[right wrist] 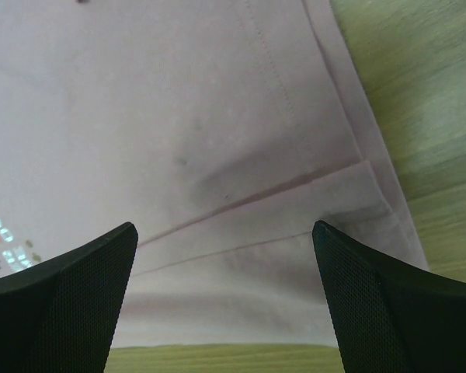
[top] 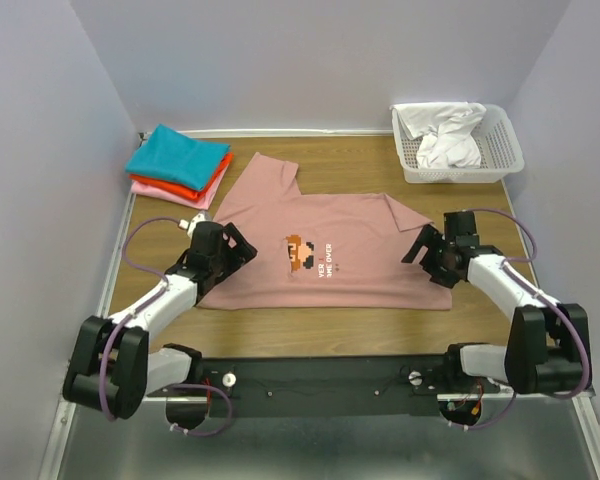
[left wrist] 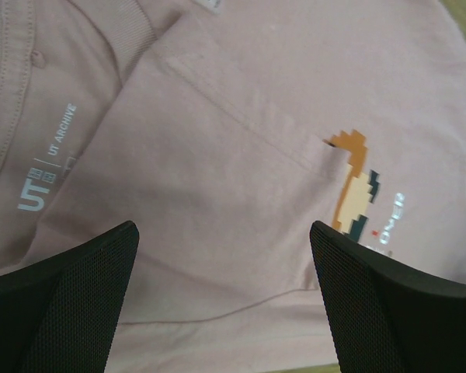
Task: Fold and stack the t-shirts
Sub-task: Fold the tshirt
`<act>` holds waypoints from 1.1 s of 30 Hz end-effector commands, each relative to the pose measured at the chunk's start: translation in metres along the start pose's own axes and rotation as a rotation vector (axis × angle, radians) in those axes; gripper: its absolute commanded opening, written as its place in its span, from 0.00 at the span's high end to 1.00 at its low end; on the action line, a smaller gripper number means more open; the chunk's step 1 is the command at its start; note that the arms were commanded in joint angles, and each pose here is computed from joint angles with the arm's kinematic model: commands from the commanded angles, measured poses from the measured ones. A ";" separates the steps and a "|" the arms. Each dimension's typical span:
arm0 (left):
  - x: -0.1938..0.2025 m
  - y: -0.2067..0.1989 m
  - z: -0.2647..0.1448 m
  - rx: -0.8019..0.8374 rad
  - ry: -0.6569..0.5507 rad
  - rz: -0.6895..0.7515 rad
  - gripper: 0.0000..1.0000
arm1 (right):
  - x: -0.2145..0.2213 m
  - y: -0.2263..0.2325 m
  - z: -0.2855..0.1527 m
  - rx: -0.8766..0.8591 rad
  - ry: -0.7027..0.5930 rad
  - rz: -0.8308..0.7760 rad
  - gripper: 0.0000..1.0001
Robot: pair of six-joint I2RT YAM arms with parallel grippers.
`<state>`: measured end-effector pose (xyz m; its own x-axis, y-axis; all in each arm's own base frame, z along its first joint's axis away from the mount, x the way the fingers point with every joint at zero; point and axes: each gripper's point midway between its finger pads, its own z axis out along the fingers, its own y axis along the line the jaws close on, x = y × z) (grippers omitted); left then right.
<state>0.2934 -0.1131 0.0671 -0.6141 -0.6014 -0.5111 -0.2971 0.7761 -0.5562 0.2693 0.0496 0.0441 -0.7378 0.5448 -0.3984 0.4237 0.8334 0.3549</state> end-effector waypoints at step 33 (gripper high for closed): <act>-0.082 0.031 -0.078 -0.128 -0.386 -0.180 0.02 | -0.036 0.001 -0.027 0.010 -0.196 -0.037 0.00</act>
<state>0.2713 -0.0293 0.1178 -0.2690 -0.7617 -0.5894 -0.5092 0.6320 -0.5843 0.2682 0.0267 0.0513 -0.6505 0.5584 -0.5148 0.4650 0.8288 0.3113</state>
